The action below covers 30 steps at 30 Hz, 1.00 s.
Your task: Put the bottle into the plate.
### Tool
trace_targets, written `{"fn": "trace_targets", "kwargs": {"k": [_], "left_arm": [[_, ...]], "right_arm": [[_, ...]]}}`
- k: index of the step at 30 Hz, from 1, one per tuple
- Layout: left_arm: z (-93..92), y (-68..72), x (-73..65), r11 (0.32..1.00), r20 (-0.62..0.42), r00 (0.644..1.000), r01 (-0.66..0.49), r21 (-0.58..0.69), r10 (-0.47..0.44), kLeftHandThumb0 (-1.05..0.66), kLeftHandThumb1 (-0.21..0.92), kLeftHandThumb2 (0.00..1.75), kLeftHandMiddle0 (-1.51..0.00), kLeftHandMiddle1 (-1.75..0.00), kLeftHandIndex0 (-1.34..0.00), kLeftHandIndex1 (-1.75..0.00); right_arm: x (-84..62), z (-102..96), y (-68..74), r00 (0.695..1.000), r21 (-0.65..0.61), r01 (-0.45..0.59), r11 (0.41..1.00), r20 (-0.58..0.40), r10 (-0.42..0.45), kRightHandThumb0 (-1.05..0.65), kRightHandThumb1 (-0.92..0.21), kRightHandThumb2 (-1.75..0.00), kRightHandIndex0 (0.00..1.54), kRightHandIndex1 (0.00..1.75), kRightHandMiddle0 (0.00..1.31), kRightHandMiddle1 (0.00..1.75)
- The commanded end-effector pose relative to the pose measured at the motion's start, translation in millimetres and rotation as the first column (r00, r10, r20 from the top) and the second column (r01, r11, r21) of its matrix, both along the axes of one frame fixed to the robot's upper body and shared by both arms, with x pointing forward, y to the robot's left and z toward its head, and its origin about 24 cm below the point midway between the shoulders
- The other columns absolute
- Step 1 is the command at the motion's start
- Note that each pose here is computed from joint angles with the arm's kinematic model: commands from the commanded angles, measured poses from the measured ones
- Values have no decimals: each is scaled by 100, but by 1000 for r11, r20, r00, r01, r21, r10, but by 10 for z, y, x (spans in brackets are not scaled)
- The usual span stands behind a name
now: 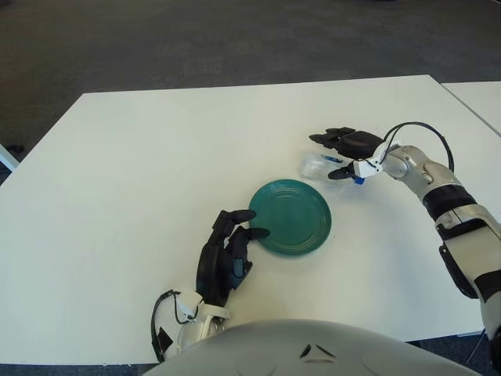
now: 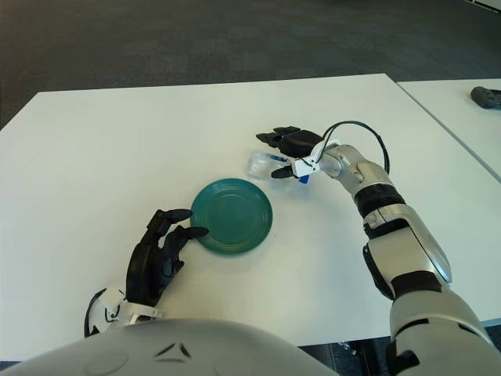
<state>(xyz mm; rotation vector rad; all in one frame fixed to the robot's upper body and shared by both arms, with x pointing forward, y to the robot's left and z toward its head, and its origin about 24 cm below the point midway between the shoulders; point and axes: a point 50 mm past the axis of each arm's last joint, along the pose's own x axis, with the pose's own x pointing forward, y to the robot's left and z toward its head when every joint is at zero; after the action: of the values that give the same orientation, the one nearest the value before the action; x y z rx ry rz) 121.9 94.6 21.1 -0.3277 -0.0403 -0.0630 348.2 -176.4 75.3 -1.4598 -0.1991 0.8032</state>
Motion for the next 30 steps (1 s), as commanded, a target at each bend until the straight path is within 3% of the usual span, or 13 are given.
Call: {"fn": "trace_targets", "kwargs": {"k": [1, 17, 30], "left_arm": [[51, -99, -9, 1000, 10, 1000, -3, -31, 3, -86, 92, 71, -69, -110, -42, -126], [71, -163, -20, 1000, 11, 1000, 11, -28, -11, -84, 92, 71, -70, -115, -43, -128], [85, -157, -38, 999, 7, 1000, 14, -41, -14, -83, 92, 72, -71, -116, -44, -128]], "right_arm": [[45, 32, 63, 1000, -11, -15, 1000, 24, 15, -105, -92, -67, 0, 0, 0, 0], [40, 22, 183, 997, -11, -63, 998, 42, 64, -105, -92, -69, 2, 1, 1, 1], [-5, 28, 189, 996, 26, -75, 997, 59, 74, -105, -92, -73, 6, 2, 4, 3]]}}
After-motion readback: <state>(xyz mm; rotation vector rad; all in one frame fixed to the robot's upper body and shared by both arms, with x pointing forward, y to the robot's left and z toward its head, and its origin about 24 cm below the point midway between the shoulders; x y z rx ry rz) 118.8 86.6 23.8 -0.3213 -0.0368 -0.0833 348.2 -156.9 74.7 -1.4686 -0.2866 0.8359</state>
